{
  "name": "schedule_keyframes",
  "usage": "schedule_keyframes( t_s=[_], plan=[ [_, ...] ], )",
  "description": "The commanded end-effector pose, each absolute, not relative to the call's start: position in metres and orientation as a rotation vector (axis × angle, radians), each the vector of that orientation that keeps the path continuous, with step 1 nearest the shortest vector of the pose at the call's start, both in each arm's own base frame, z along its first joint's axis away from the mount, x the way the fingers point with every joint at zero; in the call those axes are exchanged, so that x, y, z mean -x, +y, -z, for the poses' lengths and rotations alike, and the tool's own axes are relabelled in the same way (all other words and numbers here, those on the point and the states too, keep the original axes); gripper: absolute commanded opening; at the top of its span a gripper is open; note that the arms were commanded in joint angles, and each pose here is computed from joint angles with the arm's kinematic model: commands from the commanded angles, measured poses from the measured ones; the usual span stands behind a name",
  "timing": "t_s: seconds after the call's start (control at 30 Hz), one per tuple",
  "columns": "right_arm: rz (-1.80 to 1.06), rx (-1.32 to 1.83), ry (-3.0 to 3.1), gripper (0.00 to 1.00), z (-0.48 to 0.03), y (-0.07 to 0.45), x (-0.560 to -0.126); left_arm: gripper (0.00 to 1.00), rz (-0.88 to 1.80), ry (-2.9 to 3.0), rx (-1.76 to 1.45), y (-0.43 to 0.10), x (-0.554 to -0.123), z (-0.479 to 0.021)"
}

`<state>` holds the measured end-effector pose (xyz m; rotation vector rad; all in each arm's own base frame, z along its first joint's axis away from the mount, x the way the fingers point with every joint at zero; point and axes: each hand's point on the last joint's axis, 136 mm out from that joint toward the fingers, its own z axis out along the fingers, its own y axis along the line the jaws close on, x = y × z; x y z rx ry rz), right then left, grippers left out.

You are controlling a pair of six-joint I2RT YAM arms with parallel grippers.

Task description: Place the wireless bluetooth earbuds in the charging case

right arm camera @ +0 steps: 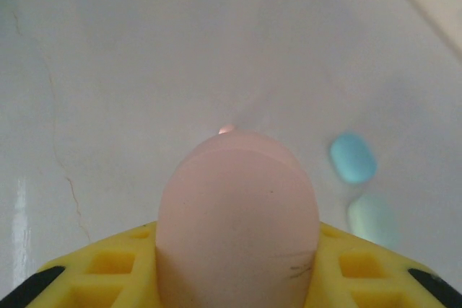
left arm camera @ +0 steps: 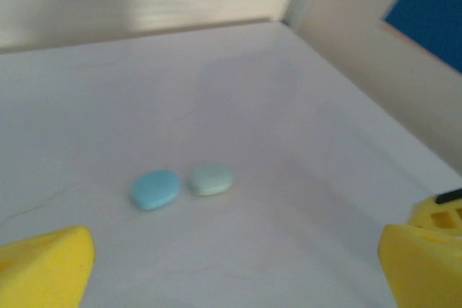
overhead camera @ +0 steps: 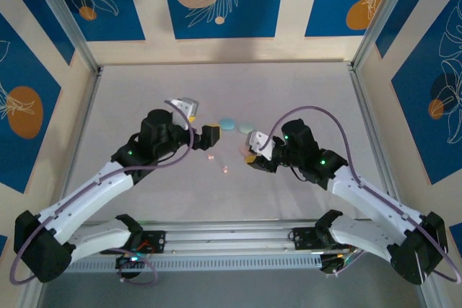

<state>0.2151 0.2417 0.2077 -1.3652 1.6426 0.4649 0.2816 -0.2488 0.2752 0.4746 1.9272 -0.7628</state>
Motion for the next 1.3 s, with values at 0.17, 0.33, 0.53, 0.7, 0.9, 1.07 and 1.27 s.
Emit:
schedule_keyframes(
  t_s=[0.17,0.33,0.53,0.7,0.9,1.07,1.27],
  plan=[
    [-0.384,1.365,1.475,0.32,-0.246,0.252,-0.223,0.91,1.233,1.846,-0.750,-0.306,-0.238,-0.313],
    [-0.373,1.325,1.460,0.32,-0.257,0.258,-0.232,0.87,1.269,1.907,-0.776,-0.316,-0.236,-0.300],
    [-0.379,1.294,1.454,0.32,-0.265,0.262,-0.238,0.84,1.282,1.940,-0.792,-0.324,-0.236,-0.291],
    [-0.398,1.277,1.449,0.32,-0.270,0.264,-0.238,0.79,1.294,1.952,-0.784,-0.329,-0.237,-0.288],
    [-0.404,1.292,1.419,0.32,-0.272,0.267,-0.235,0.67,1.306,1.986,-0.754,-0.336,-0.243,-0.285],
    [-0.398,1.281,1.403,0.32,-0.277,0.269,-0.238,0.60,1.322,2.006,-0.761,-0.344,-0.242,-0.281],
    [-0.361,1.277,1.398,0.35,-0.281,0.268,-0.241,0.41,1.273,2.032,-0.748,-0.341,-0.245,-0.279]
  ],
)
